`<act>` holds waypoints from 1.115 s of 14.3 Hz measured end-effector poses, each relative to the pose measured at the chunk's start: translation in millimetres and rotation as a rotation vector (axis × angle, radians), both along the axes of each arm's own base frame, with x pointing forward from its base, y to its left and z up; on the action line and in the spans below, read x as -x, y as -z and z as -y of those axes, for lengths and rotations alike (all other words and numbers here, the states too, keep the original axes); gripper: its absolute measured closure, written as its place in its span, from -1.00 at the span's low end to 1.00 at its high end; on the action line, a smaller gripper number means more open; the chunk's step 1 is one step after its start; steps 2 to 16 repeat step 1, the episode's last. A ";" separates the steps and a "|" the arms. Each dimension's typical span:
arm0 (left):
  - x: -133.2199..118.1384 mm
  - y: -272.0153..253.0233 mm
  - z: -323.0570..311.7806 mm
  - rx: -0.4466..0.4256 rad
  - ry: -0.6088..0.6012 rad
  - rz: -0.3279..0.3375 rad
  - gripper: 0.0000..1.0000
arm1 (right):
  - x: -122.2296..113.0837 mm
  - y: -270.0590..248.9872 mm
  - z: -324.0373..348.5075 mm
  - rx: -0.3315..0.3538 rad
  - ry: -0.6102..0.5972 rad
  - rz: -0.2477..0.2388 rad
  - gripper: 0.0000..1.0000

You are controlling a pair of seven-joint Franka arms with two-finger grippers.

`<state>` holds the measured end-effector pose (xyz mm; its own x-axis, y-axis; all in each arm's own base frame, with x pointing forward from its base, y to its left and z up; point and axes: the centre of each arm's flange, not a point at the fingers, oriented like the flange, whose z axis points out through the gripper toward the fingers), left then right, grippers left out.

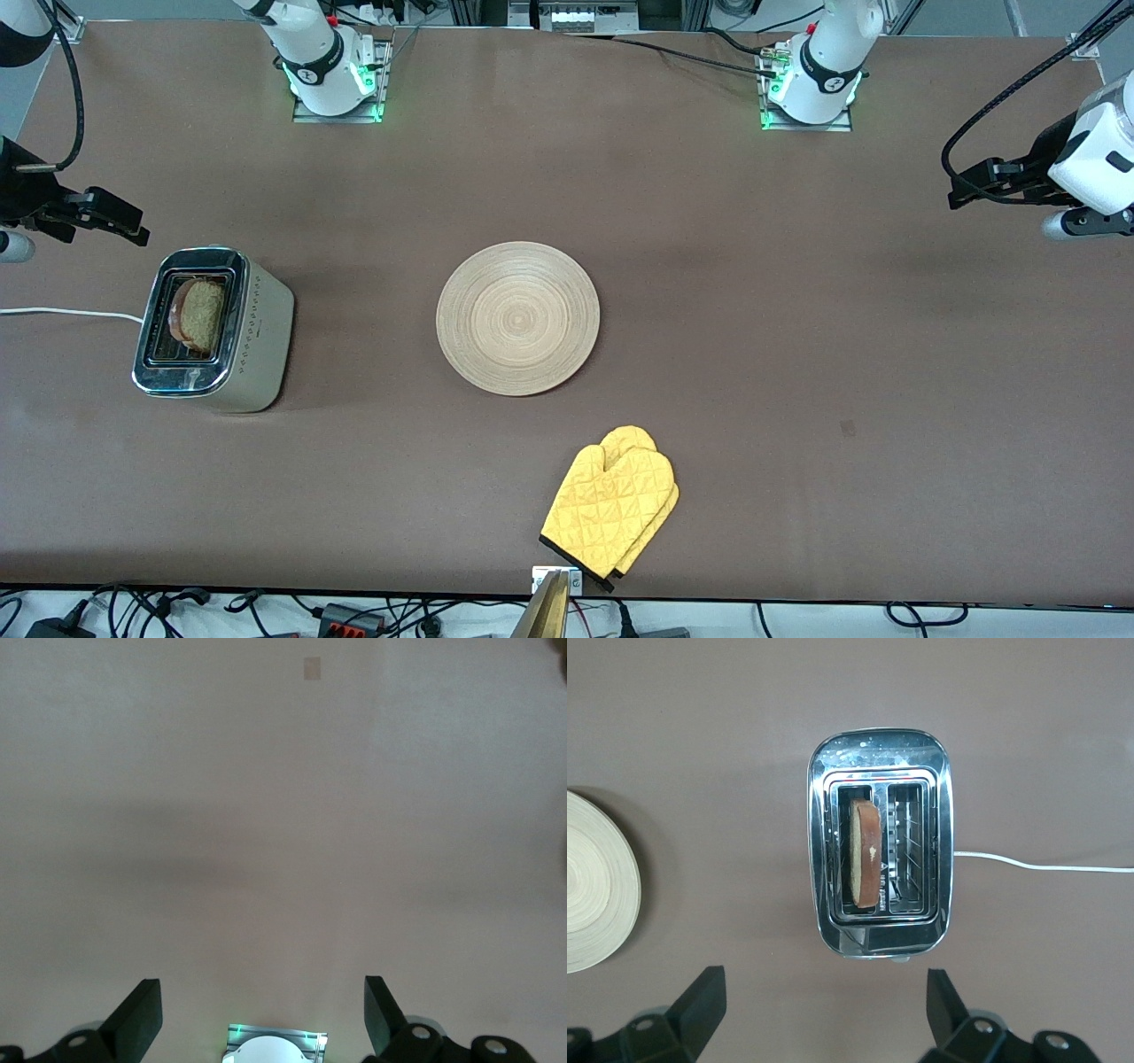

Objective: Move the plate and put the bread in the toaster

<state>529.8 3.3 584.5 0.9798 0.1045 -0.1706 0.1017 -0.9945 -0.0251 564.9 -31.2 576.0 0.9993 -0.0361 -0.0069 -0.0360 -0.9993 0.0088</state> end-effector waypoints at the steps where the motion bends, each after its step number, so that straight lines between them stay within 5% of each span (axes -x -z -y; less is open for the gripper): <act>1: 0.0 0.0 0.0 0.000 0.000 0.000 -1.00 | 0.0 0.0 0.0 0.000 0.000 0.000 -1.00; 16: 0.0 0.0 0.0 0.000 0.000 0.000 -1.00 | 0.0 0.0 0.0 0.000 0.000 0.000 -1.00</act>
